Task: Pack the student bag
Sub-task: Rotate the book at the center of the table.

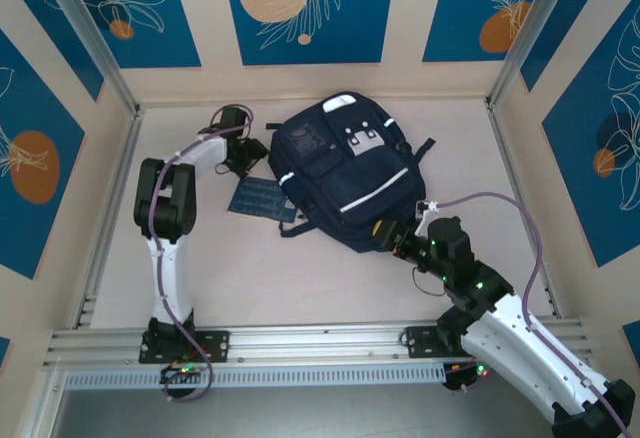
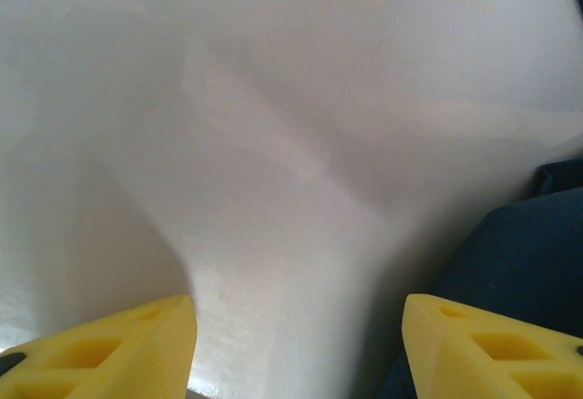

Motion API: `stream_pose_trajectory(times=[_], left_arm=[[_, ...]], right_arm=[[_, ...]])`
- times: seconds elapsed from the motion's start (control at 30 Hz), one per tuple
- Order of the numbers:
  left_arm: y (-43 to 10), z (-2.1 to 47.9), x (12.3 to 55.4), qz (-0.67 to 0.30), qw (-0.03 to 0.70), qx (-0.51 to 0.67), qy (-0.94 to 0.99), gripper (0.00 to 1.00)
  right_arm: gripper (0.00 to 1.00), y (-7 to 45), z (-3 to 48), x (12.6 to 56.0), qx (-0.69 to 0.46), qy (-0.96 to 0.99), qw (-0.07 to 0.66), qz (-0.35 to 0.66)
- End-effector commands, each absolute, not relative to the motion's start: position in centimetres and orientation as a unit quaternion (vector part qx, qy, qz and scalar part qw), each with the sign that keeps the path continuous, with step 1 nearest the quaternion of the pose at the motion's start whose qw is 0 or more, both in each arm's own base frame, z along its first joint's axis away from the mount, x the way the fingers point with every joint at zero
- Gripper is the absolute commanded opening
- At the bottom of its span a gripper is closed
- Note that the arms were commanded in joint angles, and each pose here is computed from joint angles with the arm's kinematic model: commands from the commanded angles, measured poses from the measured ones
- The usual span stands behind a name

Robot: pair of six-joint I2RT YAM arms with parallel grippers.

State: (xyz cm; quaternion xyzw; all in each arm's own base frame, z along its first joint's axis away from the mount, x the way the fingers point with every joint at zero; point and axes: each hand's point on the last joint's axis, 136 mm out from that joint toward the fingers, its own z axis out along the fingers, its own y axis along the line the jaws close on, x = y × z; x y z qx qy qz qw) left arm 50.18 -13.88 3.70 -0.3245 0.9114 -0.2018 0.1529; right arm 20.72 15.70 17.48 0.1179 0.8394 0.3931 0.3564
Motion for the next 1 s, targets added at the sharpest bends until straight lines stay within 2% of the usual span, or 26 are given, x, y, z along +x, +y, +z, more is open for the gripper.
stream_pose_trajectory(times=[0.0, 0.13, 0.33, 0.57, 0.83, 0.97], left_arm=[[-13.1, 0.6, 45.1, -0.163, 0.077, -0.356, 0.917, 0.61], [-12.1, 1.1, 41.5, -0.148, 0.064, -0.383, 0.909, 0.60], [-11.0, 1.6, 34.9, -0.111, 0.088, -0.395, 0.908, 0.60], [-14.4, -2.2, 28.1, -0.121, 0.027, -0.326, 0.937, 0.62], [-16.2, -0.2, 22.9, -0.151, 0.050, -0.230, 0.960, 0.62], [-18.3, -0.9, 19.6, -0.172, 0.001, -0.164, 0.971, 0.63]], right_arm=[[0.49, 15.6, 17.3, 20.1, 0.120, 0.838, 0.348, 0.402], [0.49, 15.5, 16.8, 19.7, 0.126, 0.835, 0.343, 0.410], [0.49, 17.4, 15.5, 19.5, 0.102, 0.850, 0.305, 0.416], [0.50, 21.4, 14.6, 19.7, 0.041, 0.884, 0.260, 0.386], [0.50, 24.9, 12.5, 19.8, 0.011, 0.914, 0.194, 0.356], [0.50, 26.2, 11.2, 20.3, 0.010, 0.924, 0.171, 0.342]])
